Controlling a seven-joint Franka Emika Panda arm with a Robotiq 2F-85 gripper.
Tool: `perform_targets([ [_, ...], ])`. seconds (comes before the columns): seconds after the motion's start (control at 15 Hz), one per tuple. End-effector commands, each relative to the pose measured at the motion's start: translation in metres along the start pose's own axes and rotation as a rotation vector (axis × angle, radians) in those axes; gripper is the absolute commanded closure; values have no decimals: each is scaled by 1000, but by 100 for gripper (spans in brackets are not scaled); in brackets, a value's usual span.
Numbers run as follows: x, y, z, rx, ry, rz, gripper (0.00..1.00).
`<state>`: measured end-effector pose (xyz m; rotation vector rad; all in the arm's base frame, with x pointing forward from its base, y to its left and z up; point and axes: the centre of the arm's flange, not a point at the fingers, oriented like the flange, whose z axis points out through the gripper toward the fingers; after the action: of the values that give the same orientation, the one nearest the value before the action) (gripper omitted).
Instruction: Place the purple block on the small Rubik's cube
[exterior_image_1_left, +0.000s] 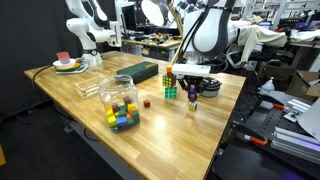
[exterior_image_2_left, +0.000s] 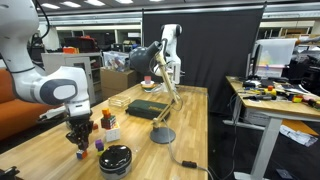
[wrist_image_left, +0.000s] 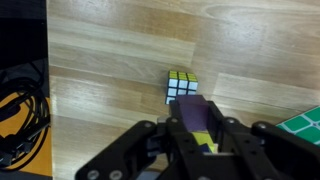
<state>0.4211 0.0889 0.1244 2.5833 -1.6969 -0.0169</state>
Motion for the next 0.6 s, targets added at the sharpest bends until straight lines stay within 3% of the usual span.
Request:
perform_targets([
  [0.0,1,-5,6,-13,-10,21,93],
  [0.53,-1,-4,11,-23,-40,63,93],
])
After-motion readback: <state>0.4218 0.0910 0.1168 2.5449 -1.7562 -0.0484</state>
